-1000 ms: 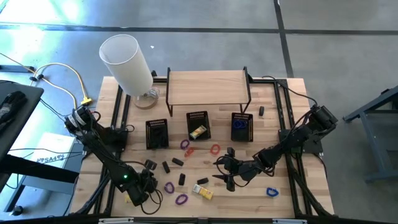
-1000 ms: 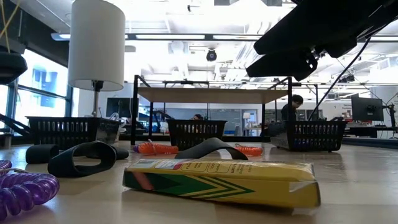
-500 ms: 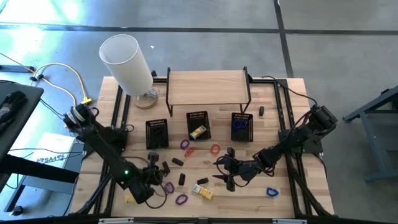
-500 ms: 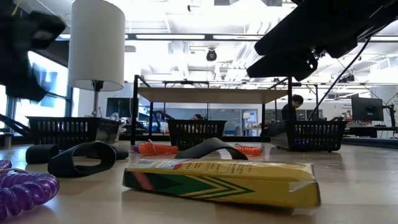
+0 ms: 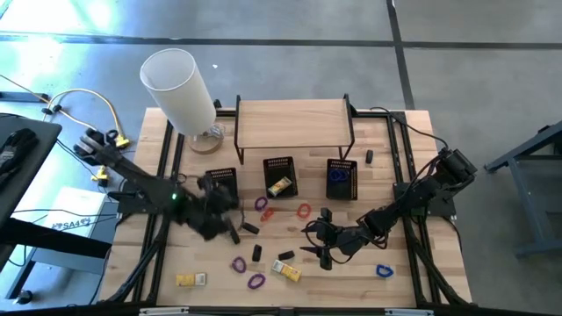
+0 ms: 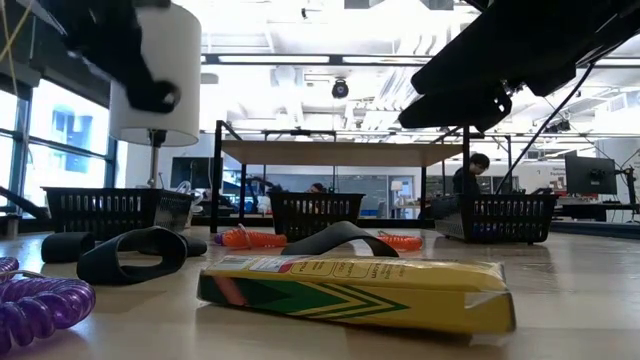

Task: Pick & Place Office Desk Supplies
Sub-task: Put the black rubber band into the left black bin

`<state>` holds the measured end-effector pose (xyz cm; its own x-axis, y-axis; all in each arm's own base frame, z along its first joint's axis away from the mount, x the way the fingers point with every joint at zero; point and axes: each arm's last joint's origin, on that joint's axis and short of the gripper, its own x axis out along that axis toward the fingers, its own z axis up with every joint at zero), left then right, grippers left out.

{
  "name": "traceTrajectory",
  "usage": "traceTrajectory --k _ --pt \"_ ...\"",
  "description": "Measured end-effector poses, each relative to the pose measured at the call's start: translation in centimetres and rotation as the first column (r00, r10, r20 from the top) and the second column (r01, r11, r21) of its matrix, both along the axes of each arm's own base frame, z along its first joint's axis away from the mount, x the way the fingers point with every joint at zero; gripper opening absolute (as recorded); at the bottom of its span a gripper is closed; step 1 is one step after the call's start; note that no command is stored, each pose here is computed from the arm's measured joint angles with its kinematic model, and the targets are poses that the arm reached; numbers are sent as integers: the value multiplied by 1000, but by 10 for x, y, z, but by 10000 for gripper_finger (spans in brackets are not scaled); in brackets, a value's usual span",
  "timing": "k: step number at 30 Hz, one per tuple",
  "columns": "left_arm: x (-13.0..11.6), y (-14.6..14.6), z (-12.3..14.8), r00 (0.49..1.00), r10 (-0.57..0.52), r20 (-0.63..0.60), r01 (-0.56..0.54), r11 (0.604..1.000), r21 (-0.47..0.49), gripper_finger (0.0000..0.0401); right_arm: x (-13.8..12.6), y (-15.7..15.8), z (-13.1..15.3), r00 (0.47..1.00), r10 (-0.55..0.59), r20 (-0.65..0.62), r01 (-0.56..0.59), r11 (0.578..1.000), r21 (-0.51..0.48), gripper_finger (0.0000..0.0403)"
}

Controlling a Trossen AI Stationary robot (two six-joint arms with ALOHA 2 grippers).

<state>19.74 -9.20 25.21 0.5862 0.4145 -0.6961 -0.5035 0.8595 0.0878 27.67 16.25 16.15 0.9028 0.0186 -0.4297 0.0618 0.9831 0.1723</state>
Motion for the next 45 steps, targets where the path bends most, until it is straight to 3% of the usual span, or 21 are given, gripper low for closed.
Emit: traceTrajectory --k 4,12,24,38,45 --pt "-6 25 -5 979 126 -159 -140 987 -84 2 0 0 0 1000 0 -1 0 1000 0 243" --pt "2 44 -24 938 221 -268 -246 967 -65 8 -1 0 -1 1000 0 -11 0 1000 -7 243" --pt "17 41 -52 882 230 -411 -274 961 -50 23 -1 0 -1 1000 1 -14 -1 1000 -9 243" --pt "21 41 -54 888 278 -367 -315 948 -42 98 -1 0 -1 1000 0 -14 0 1000 -9 243" --pt "21 41 -54 890 169 -423 -187 982 -2 103 -1 0 -1 1000 0 -14 0 1000 -9 243"
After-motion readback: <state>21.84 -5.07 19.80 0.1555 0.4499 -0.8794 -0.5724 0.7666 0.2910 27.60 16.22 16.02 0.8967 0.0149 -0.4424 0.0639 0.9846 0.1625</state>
